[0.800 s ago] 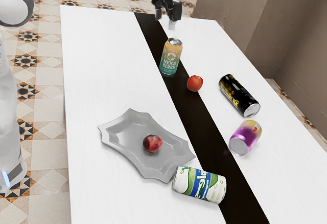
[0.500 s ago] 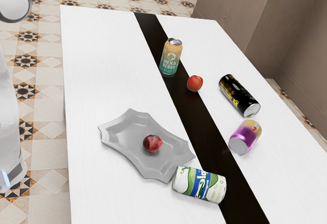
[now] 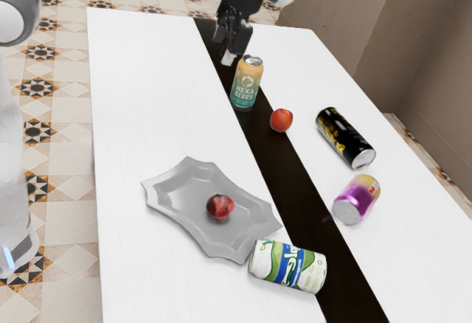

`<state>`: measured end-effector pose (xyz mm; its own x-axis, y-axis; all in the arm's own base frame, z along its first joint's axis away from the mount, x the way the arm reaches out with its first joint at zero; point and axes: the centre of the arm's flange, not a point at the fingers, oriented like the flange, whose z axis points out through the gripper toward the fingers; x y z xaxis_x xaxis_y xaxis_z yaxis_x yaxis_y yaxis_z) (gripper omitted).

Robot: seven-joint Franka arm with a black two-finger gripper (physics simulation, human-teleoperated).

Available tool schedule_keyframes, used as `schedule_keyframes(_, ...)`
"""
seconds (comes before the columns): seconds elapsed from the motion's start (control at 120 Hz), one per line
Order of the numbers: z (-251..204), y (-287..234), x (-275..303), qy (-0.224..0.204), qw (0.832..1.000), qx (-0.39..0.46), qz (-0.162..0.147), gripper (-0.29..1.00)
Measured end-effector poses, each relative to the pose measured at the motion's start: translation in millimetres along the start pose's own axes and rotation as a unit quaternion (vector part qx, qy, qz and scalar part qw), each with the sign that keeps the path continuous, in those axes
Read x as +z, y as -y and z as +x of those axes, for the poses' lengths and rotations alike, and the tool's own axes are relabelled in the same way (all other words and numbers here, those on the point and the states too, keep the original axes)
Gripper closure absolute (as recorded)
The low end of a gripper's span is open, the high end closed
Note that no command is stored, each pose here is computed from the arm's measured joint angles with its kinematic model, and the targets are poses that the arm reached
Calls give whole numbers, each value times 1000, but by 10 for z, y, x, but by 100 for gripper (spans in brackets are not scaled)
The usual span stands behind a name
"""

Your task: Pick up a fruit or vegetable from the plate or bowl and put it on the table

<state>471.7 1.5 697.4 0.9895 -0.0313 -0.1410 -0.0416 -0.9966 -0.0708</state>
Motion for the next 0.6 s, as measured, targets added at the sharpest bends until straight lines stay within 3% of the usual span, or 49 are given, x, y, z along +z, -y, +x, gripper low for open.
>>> schedule_keyframes(0.083,-341,-264,506,-23,999,23,4,2)
schedule_keyframes(0.167,-982,-779,600,-91,995,6,49,2)
schedule_keyframes(0.208,-1009,-1143,564,-112,991,7,75,2)
schedule_keyframes(0.292,-903,-1692,448,-132,986,19,98,2)
schedule_keyframes(0.475,-887,-2117,710,-139,988,35,59,3)
schedule_keyframes(0.6,-803,-2090,1101,-106,993,44,13,2)
